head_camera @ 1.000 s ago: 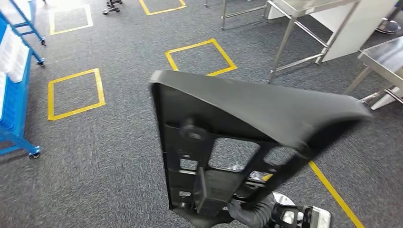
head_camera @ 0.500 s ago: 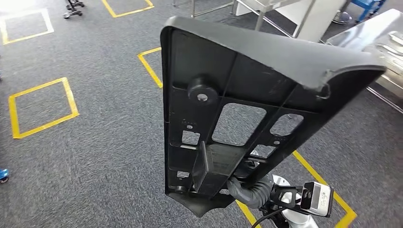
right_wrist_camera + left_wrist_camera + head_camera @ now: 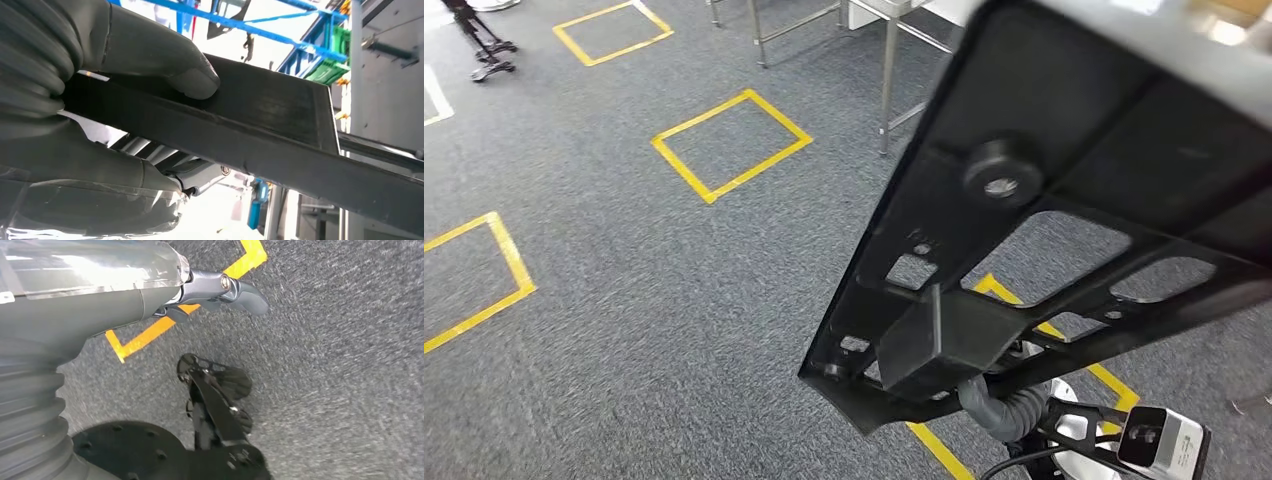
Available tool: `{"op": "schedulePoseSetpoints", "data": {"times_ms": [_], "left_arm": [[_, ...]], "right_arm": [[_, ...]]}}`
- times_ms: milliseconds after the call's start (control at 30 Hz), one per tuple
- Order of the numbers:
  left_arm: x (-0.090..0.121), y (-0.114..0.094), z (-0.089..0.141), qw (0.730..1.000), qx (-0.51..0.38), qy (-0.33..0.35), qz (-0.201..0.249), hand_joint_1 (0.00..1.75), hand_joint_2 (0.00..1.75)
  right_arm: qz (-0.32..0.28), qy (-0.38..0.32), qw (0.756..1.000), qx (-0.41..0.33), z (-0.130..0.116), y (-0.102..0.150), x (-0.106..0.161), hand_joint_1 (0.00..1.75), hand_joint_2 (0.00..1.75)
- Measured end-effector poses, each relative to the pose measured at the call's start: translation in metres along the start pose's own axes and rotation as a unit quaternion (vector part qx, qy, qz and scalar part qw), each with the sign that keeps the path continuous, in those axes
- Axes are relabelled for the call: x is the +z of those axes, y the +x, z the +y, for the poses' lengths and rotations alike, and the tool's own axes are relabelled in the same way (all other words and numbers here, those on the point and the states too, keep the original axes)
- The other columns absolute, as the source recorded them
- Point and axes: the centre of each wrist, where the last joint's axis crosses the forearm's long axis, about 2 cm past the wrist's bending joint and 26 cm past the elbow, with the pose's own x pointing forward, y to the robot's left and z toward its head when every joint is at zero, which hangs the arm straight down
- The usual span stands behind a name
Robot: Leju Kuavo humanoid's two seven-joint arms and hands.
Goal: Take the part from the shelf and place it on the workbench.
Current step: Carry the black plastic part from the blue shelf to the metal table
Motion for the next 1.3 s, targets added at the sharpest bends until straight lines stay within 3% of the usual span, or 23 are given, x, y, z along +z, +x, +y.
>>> {"op": "schedulePoseSetpoints", "data": {"times_ms": [567, 1300], "left_arm": [[-0.001, 0.003, -0.002, 1.0, 0.002, -0.008, 0.0, 0.0, 1.75], [0.0, 0.002, -0.007, 1.0, -0.008, -0.024, -0.004, 0.0, 1.75]], "right_arm": [[0.011, -0.018, 1.0, 0.015, 0.005, 0.013, 0.023, 1.62, 1.75], [0.001, 0.003, 1.0, 0.019, 0.008, 0.019, 0.018, 1.62, 1.75]]}}
